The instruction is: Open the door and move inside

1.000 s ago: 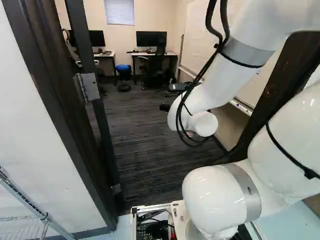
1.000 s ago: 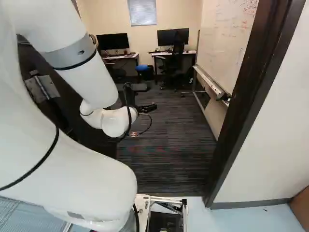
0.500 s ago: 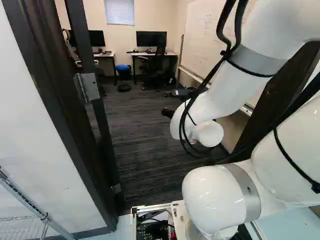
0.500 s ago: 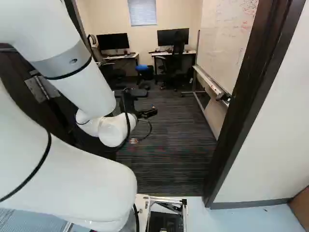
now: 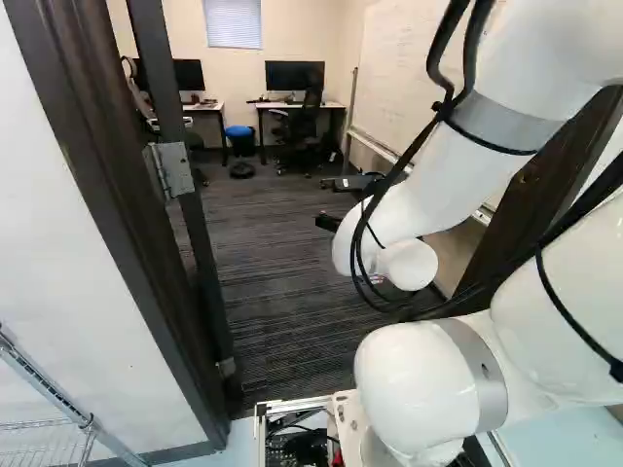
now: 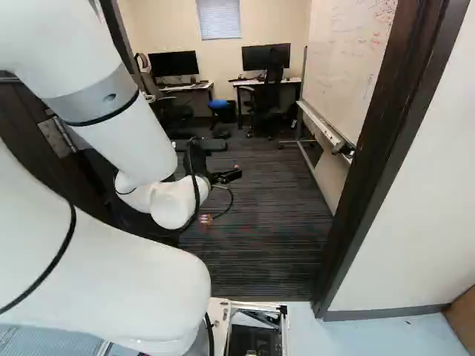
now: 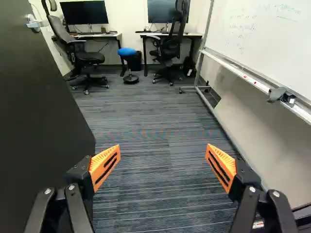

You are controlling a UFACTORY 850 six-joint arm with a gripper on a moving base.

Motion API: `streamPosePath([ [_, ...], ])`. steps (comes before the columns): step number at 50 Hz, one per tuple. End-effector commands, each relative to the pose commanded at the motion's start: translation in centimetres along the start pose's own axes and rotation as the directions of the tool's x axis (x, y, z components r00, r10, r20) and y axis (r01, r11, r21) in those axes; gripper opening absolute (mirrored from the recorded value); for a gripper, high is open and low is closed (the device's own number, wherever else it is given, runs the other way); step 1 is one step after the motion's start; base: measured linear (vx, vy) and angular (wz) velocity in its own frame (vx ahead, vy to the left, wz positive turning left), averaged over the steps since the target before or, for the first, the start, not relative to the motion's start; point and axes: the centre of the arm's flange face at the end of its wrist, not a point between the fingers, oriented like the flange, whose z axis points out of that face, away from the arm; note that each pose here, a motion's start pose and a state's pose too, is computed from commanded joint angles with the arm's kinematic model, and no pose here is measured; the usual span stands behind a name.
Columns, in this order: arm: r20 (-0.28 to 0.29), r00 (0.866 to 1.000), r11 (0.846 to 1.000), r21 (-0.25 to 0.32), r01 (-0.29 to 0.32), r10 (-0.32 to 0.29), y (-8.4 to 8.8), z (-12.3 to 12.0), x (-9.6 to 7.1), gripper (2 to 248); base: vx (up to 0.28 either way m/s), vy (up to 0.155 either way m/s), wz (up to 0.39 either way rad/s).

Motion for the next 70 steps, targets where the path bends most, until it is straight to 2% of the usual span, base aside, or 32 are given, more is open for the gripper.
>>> streamPosePath([
  [25, 0.000, 1.000, 1.000, 0.000, 0.000, 0.000, 0.00, 0.00, 0.00, 247, 0.043, 0.004, -0.002],
  [70, 0.000, 1.000, 1.000, 0.000, 0.000, 0.000, 0.00, 0.00, 0.00, 247, 0.164, 0.004, -0.010],
])
